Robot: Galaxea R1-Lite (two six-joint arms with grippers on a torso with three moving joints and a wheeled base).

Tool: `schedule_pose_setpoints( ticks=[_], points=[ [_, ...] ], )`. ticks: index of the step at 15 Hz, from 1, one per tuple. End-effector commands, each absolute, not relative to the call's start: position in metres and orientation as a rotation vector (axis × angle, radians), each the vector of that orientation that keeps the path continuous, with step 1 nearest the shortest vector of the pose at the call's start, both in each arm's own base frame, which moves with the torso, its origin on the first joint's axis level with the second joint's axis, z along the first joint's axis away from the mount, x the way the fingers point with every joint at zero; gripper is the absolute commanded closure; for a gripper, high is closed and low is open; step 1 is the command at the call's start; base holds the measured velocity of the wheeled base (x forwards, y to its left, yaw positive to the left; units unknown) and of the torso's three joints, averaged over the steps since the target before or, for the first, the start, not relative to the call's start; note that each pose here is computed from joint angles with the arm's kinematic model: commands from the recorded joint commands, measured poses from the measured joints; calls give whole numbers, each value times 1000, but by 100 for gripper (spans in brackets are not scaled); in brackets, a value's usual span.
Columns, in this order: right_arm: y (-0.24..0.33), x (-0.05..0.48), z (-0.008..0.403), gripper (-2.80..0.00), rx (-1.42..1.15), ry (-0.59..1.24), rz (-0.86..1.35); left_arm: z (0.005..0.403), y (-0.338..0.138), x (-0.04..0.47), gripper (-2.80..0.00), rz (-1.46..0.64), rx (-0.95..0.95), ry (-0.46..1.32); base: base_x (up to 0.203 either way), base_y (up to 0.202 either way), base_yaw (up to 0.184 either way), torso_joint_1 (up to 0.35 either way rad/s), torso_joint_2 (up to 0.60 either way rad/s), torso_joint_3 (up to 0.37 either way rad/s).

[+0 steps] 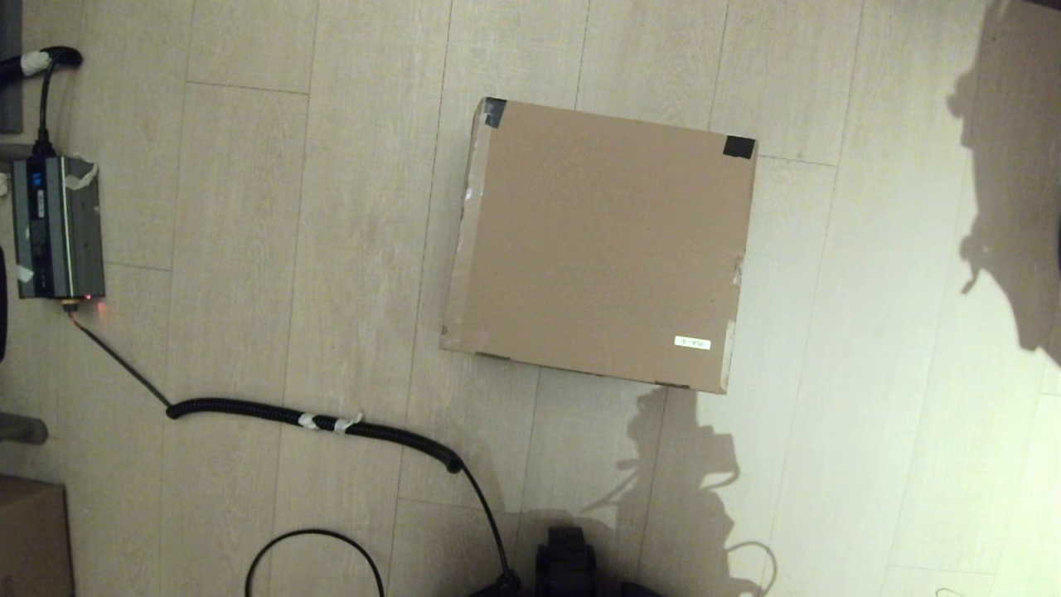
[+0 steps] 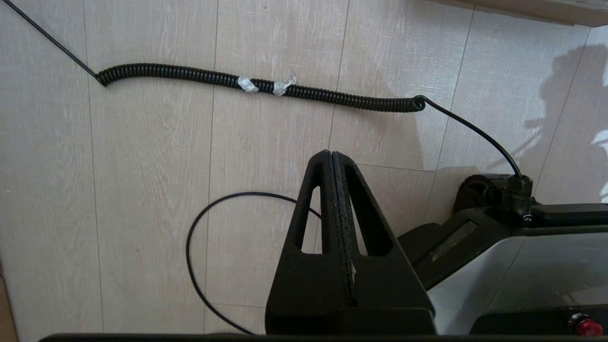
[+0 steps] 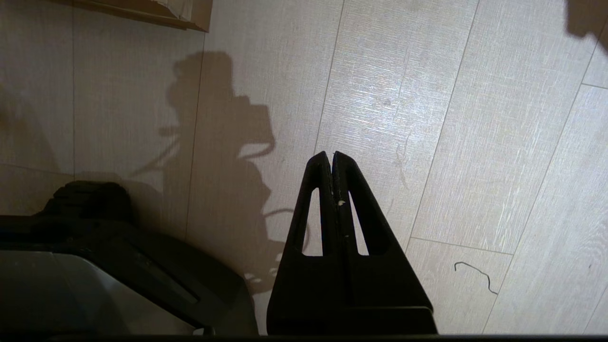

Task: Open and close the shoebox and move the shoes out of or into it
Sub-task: Open the shoe box

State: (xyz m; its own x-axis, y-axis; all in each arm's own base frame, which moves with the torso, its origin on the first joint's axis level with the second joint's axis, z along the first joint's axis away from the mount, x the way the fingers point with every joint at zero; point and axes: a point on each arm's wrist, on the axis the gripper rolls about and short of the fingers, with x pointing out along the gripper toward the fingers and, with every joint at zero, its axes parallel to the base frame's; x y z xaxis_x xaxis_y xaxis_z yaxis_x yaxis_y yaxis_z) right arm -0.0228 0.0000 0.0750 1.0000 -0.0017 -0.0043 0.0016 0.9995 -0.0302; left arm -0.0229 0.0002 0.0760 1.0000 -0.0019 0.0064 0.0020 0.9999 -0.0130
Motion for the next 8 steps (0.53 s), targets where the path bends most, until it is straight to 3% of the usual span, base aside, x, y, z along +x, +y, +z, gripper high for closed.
schedule_pose_setpoints(
  ticks=[1, 8],
  points=[
    [0, -23, 75, 0, -33, 5, 1, 76, 0, -23, 0, -2, -12, -6, 0, 0, 0, 0, 0, 0],
    [1, -23, 75, 0, -204, -1, 66, 76, 0, -23, 0, -6, 3, 2, 0, 0, 0, 0, 0, 0]
  ],
)
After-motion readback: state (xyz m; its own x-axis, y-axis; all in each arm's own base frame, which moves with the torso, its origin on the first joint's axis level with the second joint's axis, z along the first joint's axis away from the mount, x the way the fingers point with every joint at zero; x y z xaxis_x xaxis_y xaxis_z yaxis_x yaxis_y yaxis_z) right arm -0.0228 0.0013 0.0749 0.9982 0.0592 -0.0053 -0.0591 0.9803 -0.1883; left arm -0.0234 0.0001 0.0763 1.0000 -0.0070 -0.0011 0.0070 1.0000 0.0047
